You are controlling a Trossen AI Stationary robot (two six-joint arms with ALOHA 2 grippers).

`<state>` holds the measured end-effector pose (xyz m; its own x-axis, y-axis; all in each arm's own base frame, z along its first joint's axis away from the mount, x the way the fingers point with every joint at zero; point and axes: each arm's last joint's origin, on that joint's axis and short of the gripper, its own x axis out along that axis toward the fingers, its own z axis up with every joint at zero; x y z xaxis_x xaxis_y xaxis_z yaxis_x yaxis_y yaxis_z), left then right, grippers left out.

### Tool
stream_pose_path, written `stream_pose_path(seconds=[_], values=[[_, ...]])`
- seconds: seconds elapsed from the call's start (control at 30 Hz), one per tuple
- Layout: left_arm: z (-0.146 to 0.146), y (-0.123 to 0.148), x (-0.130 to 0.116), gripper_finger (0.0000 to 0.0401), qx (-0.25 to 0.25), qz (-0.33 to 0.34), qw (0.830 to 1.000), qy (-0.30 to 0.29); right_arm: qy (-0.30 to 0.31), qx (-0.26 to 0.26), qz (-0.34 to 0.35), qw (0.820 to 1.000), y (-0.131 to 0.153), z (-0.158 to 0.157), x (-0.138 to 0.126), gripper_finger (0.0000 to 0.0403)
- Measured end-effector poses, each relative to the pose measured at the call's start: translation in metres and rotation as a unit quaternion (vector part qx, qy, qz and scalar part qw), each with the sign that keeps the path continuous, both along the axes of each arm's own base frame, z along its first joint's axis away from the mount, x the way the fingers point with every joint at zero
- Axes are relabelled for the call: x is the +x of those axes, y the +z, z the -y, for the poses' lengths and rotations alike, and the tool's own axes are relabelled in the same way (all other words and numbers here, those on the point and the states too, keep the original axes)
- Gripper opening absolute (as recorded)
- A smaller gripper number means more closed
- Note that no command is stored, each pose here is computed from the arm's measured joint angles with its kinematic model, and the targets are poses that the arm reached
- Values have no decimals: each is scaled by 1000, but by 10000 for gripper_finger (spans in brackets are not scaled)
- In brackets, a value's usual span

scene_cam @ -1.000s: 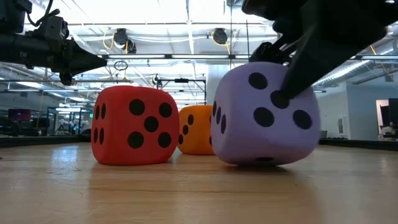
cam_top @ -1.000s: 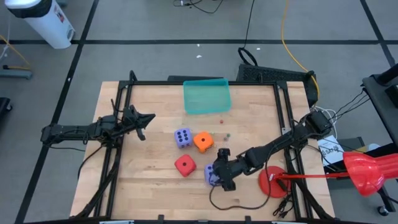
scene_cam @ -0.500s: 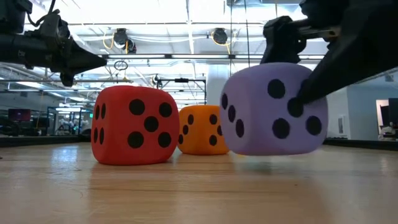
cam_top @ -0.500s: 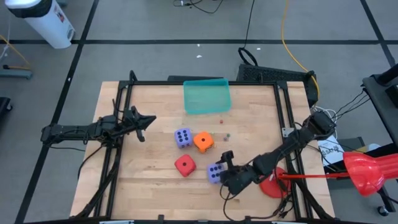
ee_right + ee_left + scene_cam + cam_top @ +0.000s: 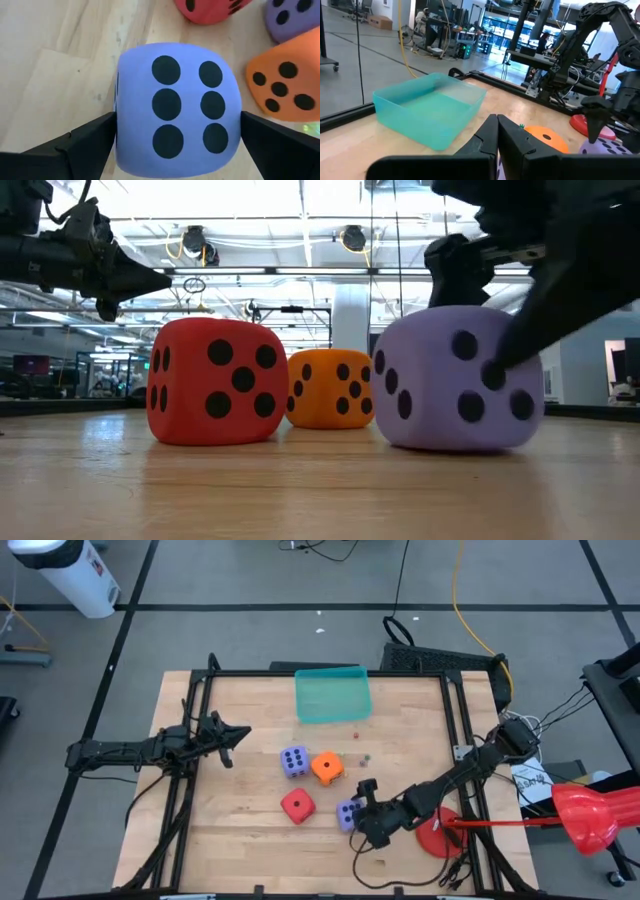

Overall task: Pick & Place Dice
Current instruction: Put the right big violet dice into the green bin

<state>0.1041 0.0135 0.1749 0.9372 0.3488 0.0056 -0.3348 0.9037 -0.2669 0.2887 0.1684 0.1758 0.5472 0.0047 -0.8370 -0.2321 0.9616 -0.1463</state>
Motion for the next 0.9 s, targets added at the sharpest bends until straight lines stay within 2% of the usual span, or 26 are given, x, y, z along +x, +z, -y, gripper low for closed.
stream_pose_path(seconds=[0.2, 0.27, 0.43, 0.57, 0.9], values=[[0, 0, 0, 10, 0, -2, 1000, 1, 47, 82, -72, 993, -21, 3, -9, 400], [0, -1, 0, 10, 1, -4, 1000, 1, 54, 100, -72, 991, -32, 2, -10, 400], [0, -2, 0, 10, 1, -13, 1000, 2, 40, 70, -62, 995, -44, 7, -10, 400], [0, -3, 0, 10, 1, -14, 1000, 2, 34, 57, -35, 997, -36, 8, -9, 400], [0, -4, 0, 10, -1, -19, 1000, 2, 29, 100, 15, 994, 6, 5, -23, 400]])
